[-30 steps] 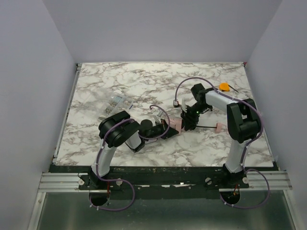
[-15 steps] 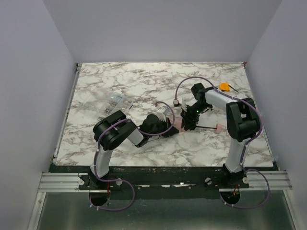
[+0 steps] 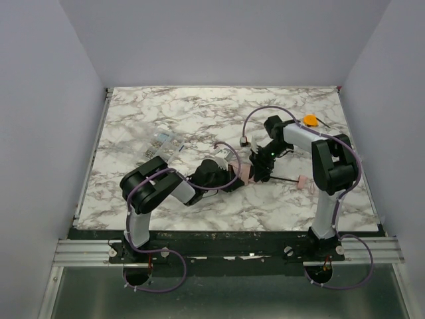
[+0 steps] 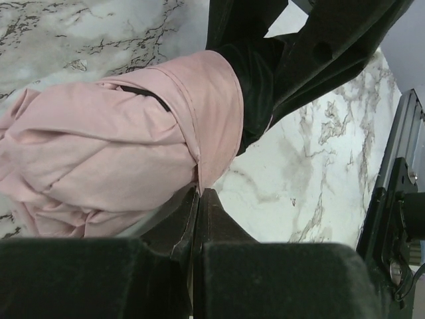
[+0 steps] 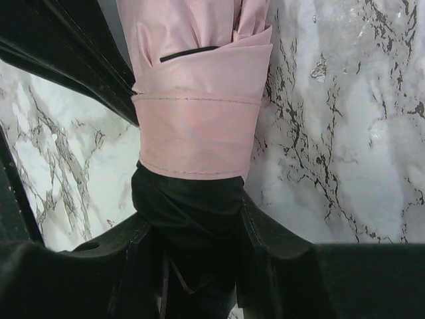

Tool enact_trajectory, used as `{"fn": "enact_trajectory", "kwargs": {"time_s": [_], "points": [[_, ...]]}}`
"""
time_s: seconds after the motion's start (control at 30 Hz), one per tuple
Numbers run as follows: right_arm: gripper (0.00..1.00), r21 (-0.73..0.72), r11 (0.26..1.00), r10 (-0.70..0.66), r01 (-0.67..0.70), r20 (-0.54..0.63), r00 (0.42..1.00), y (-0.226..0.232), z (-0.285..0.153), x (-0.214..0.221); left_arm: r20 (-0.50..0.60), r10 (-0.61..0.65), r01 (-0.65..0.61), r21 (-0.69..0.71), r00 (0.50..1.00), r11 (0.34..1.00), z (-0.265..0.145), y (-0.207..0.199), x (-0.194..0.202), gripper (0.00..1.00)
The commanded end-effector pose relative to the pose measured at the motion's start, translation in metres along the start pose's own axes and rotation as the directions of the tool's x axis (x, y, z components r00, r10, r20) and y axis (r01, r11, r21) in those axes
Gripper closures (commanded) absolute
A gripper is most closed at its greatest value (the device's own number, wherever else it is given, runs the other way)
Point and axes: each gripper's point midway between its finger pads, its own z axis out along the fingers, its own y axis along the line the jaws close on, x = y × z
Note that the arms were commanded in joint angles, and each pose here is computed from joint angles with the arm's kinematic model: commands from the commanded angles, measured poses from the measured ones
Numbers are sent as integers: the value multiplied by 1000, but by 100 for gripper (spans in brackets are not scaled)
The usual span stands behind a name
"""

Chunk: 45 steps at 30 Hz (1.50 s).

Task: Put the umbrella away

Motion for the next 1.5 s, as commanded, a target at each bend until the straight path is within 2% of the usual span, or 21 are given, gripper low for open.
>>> {"fn": "enact_trajectory", "kwargs": {"time_s": [0.0, 0.13, 0.3, 0.43, 0.5, 0.6, 0.63, 0.67, 0.7, 0.73, 0.8, 0.93, 1.03, 1.27, 1.37, 1.43, 1.47], "points": [[98, -1, 992, 124, -129, -264, 956, -4, 32, 78, -224, -27, 15, -57, 974, 998, 0, 15, 55, 100], [99, -2, 992, 124, -129, -263, 957, -3, 31, 79, -265, -62, 16, -172, 962, 985, 2, 35, 61, 100], [99, -6, 992, 118, -124, -263, 958, -2, 31, 79, -254, -131, 41, -331, 958, 943, 10, 64, 53, 100], [99, -9, 993, 113, -119, -261, 959, -1, 31, 80, -217, -222, 89, -494, 951, 865, 8, 93, 51, 100], [99, -10, 993, 111, -118, -260, 959, 0, 31, 80, -173, -288, 127, -609, 942, 783, 0, 110, 51, 100], [99, -11, 993, 107, -114, -259, 960, 0, 31, 81, -153, -312, 127, -684, 938, 718, -7, 121, 51, 100], [99, -13, 993, 108, -115, -260, 960, 1, 31, 81, -140, -304, 127, -691, 942, 712, -8, 121, 48, 97], [99, -11, 994, 106, -113, -259, 960, 0, 31, 80, -120, -300, 136, -695, 946, 706, -10, 121, 44, 89], [99, -11, 994, 106, -113, -261, 960, 1, 31, 81, -104, -296, 143, -697, 950, 703, -13, 121, 41, 76], [99, -10, 994, 104, -111, -257, 961, 0, 31, 81, -93, -285, 142, -698, 954, 702, -14, 120, 37, 61], [99, -7, 994, 102, -108, -257, 961, 0, 31, 81, -94, -255, 124, -680, 962, 722, -15, 113, 28, 46], [99, -4, 995, 97, -102, -257, 962, 0, 30, 80, -100, -180, 93, -569, 979, 817, -14, 81, 9, 31], [99, -2, 995, 97, -101, -259, 961, 0, 30, 81, -88, -115, 56, -500, 989, 864, -19, 55, -8, 24], [98, 1, 995, 95, -99, -259, 961, -1, 30, 82, -74, -32, -5, -446, 997, 895, -48, 37, -17, 25], [98, 4, 997, 80, -81, -255, 964, -1, 30, 81, -45, 57, -69, -361, 997, 930, -60, 21, -26, 24], [97, 10, 999, 52, -51, -247, 968, -1, 29, 80, -38, 139, -144, -317, 990, 937, -69, 11, -34, 17], [96, 18, 999, 37, -34, -239, 970, -3, 28, 78, -17, 189, -187, -267, 982, 945, -73, -1, -42, 3]]}}
